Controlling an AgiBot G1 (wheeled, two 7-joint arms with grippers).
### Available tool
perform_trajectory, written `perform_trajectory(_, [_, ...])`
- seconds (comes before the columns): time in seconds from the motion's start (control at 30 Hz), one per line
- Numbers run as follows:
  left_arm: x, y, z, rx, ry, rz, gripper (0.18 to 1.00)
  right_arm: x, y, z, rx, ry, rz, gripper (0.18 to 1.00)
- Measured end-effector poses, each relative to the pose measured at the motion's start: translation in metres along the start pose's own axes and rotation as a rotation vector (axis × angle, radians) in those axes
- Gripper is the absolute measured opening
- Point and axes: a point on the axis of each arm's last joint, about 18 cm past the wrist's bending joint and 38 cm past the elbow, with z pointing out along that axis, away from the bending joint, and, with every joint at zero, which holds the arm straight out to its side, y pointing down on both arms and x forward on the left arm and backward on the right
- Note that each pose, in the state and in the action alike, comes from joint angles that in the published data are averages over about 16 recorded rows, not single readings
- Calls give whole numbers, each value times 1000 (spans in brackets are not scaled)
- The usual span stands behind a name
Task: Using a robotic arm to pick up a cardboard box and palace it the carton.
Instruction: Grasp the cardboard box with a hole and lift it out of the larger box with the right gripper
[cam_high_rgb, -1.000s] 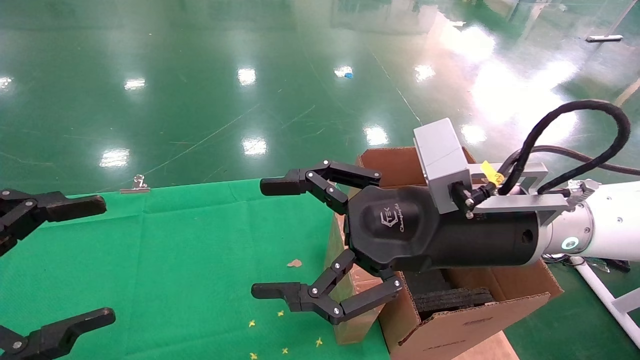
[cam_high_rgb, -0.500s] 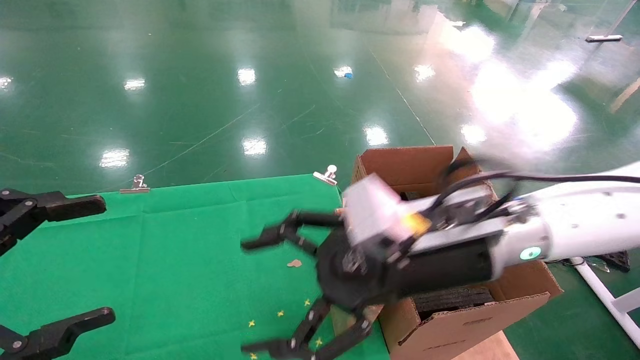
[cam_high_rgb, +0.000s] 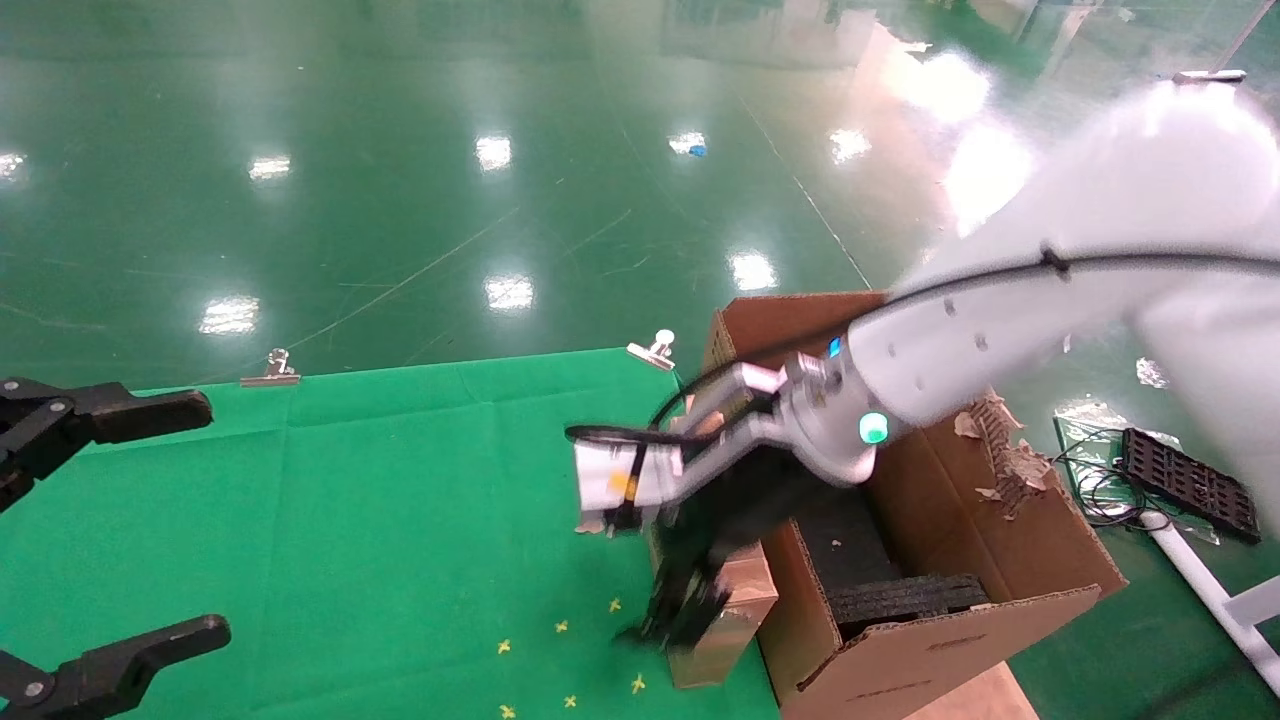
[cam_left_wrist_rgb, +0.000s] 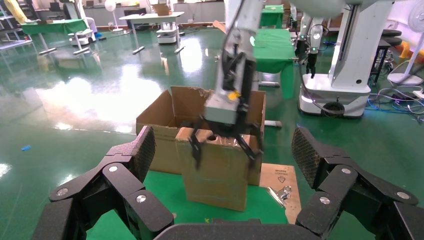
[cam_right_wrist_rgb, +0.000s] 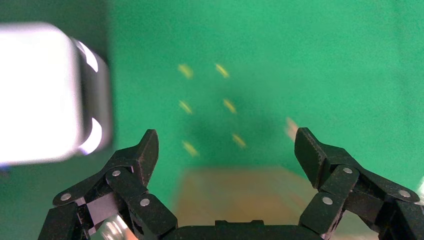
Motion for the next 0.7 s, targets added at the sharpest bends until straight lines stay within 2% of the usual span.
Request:
perform_trajectory(0.17, [0, 0, 0, 0, 0, 0, 1001, 16, -8, -25, -156, 55, -21, 1000])
perform_trajectory(0.33, [0, 0, 0, 0, 0, 0, 1001, 20, -10, -43, -258, 75, -32, 1000])
perform_trajectory(0.7, [0, 0, 0, 0, 0, 0, 1001, 15, -3, -41, -384, 36, -22, 1000])
